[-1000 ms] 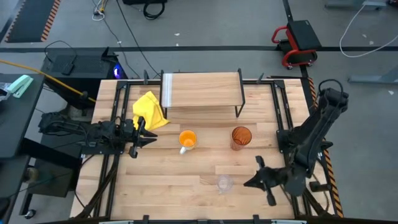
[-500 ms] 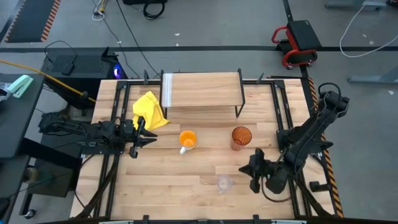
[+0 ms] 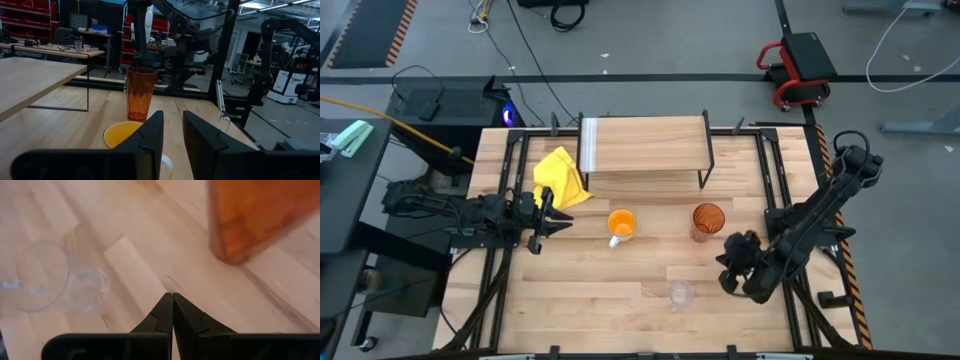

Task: Stack small to large cups/mugs on shelf
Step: Put the brown cup on the shelf

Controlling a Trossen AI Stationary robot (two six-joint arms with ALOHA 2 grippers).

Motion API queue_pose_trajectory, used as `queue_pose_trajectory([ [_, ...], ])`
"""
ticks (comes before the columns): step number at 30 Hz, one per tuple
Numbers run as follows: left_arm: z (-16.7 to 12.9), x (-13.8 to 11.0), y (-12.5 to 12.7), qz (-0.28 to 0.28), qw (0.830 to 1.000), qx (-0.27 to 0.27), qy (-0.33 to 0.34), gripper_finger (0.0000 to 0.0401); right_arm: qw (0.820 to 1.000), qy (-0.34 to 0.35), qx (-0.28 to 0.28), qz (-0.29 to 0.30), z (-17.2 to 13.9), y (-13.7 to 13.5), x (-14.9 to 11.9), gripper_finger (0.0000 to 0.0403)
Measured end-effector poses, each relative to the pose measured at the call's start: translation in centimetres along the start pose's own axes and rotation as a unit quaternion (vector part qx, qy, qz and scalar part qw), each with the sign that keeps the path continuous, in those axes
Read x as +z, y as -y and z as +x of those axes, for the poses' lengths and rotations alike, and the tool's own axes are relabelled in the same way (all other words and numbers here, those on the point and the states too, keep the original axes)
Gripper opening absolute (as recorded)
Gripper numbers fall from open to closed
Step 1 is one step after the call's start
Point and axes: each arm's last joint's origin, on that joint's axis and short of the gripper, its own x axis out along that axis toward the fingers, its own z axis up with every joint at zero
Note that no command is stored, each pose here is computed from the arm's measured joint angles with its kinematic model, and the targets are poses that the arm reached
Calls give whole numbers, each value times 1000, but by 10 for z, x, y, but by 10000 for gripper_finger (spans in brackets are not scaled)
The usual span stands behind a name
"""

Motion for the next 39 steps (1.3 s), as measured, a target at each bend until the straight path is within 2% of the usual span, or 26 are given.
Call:
queue_pose_trajectory([
  [4,0,0,0,0,1000,0,-2,81,999,0,0,36,-8,7,5,12],
  [13,0,-1,0,1,1000,1,-5,85,997,-46,-29,63,-28,34,24,19],
  [20,0,-2,0,1,1000,2,-12,78,997,-37,-15,70,-40,50,42,47],
  [26,0,-2,0,1,1000,2,-11,84,994,-23,3,111,-47,62,56,74],
  [31,0,-2,0,1,1000,2,-11,80,991,4,5,130,-57,64,70,79],
  [39,0,-3,0,1,1000,2,-13,78,994,45,3,96,-70,53,106,80],
])
